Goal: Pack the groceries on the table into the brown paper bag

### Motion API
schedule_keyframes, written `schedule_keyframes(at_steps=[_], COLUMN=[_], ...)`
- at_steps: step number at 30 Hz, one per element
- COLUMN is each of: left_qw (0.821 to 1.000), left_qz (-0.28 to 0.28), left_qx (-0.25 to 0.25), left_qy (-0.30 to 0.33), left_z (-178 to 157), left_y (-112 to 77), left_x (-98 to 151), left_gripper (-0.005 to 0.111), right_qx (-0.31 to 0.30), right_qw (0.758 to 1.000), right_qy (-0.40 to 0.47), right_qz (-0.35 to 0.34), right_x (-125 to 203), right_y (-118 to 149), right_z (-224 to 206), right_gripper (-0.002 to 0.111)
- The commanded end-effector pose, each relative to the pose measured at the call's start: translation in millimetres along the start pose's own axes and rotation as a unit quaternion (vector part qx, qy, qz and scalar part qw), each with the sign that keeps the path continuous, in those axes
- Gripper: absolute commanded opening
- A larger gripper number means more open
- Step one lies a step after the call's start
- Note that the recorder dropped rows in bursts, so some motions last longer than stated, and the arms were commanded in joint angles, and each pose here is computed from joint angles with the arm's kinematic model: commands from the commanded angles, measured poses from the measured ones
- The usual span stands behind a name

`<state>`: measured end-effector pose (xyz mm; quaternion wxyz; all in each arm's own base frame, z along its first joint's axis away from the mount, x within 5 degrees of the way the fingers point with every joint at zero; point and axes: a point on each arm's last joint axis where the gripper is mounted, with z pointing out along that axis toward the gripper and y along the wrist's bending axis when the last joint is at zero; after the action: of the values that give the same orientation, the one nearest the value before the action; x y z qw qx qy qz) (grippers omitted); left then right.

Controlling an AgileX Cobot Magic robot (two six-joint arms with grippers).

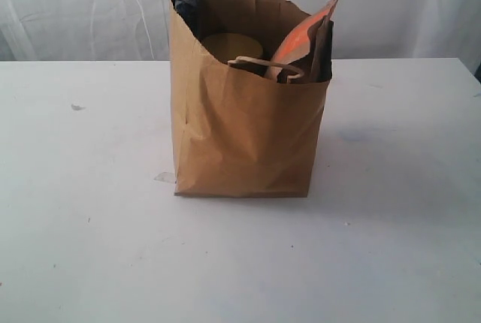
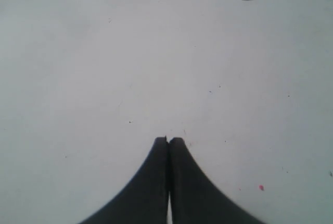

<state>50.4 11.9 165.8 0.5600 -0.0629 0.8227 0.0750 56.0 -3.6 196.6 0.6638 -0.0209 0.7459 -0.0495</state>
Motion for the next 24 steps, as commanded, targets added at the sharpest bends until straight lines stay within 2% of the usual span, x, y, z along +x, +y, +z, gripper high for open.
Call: schedule_keyframes(at_steps=[1,16,21,24], left_qw=[1.000,1.000,0.998,0.999], left_qz=[0.001,-0.002,0.057,0.044], left_qx=[0.003,0.006,0.019,0.025], left_qy=[-0.003,0.001,0.004,0.002], left_z=[-0.3,-0.3,-0.4,-0.4], left_y=[-0.3,-0.8,-3.2,-4.3], left_x=[-0.2,0.5,1.2,1.0], left_gripper=[0.000,0.000,0.000,0.000], right_qx=[0.008,0.008,0.008,0.008], right_qw=[0.999,0.999,0.999,0.999], right_qy=[0.031,0.032,0.032,0.032], right_qz=[-0.015,-0.015,-0.015,-0.015], right_x=[7.3,7.6,7.6,7.6], right_y=[-1.0,-1.0,-1.0,-1.0], right_z=[-0.2,-0.2,-0.2,-0.2], right_gripper=[0.000,0.000,0.000,0.000])
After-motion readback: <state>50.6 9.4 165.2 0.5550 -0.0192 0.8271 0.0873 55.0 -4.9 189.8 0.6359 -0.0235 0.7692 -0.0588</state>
